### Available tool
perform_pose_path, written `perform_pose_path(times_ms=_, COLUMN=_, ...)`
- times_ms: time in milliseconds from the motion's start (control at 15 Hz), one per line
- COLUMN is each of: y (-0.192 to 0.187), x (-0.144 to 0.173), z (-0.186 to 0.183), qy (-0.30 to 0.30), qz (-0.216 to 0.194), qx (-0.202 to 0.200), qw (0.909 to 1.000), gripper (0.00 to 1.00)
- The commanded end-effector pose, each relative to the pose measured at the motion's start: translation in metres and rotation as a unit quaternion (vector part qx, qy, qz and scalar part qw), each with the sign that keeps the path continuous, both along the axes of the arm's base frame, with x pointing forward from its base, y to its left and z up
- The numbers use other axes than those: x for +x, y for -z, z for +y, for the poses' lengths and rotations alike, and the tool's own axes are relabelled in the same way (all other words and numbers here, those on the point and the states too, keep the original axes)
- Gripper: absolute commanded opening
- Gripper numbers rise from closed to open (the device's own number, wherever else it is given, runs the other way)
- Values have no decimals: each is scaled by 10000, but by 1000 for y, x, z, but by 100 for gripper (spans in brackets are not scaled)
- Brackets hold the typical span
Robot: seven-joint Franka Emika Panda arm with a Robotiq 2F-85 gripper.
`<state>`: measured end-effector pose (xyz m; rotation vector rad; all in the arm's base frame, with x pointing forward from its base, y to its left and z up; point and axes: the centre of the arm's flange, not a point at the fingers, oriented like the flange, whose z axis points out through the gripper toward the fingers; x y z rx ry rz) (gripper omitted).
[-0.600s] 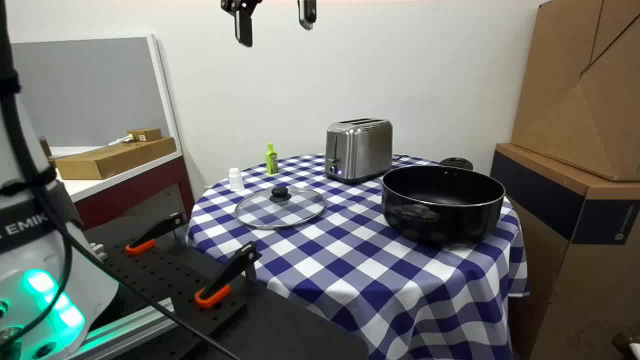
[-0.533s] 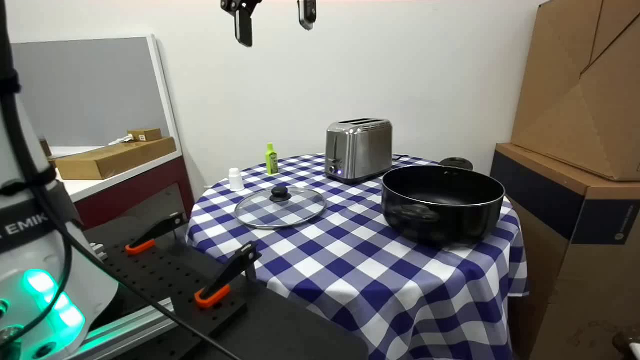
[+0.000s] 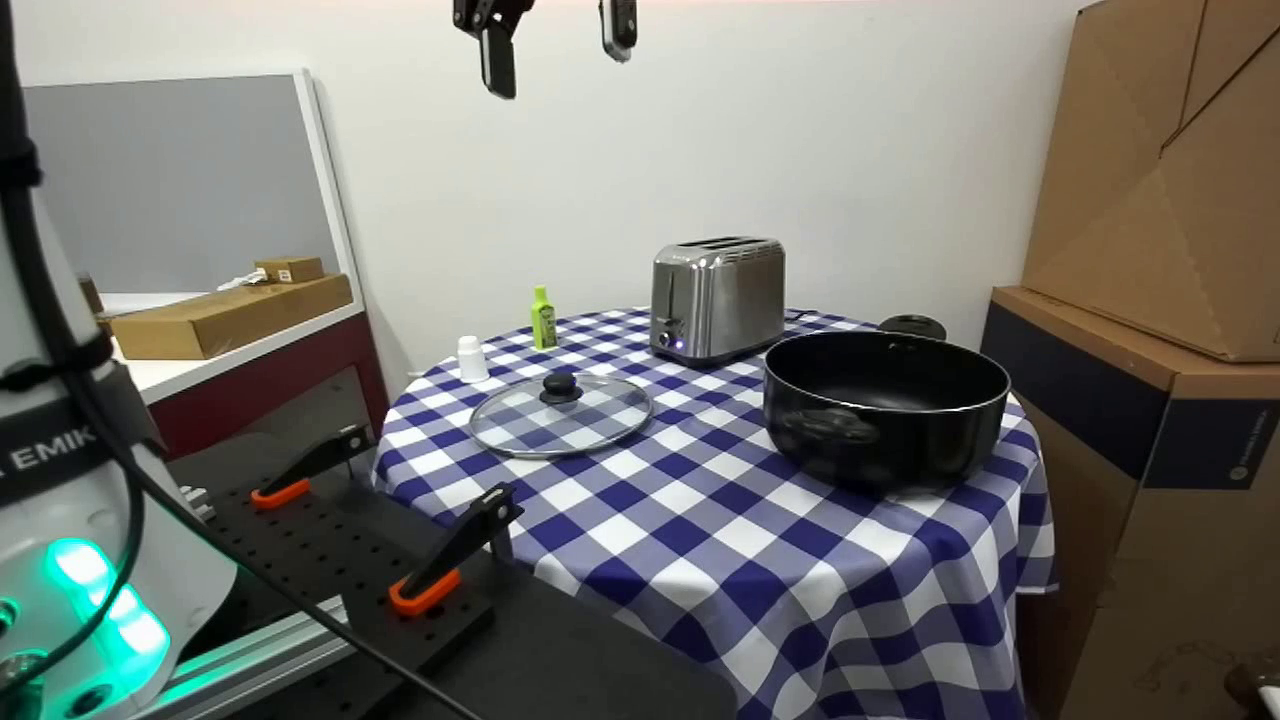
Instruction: Push the toaster lever up
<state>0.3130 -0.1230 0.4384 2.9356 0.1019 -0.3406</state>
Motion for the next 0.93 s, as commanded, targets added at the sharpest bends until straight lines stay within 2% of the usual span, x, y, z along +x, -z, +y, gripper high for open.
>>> perform_pose_path(times_ms=0, y=12, x=13, z=7, qy=532, qz=-609, qx=-158, qw=9966, gripper=100)
perform_pose_path(times_ms=200, y=21, x=31, z=12, qy=780, qz=-1166, qx=-183, qw=9899, gripper=100)
perform_pose_path(times_ms=400, y=40, x=58, z=21, qy=764, qz=-1535, qx=-106, qw=9851, gripper=100)
perform_pose_path(times_ms=867, y=122, x=130, z=45, qy=353, qz=-1827, qx=-123, qw=9825, gripper=100)
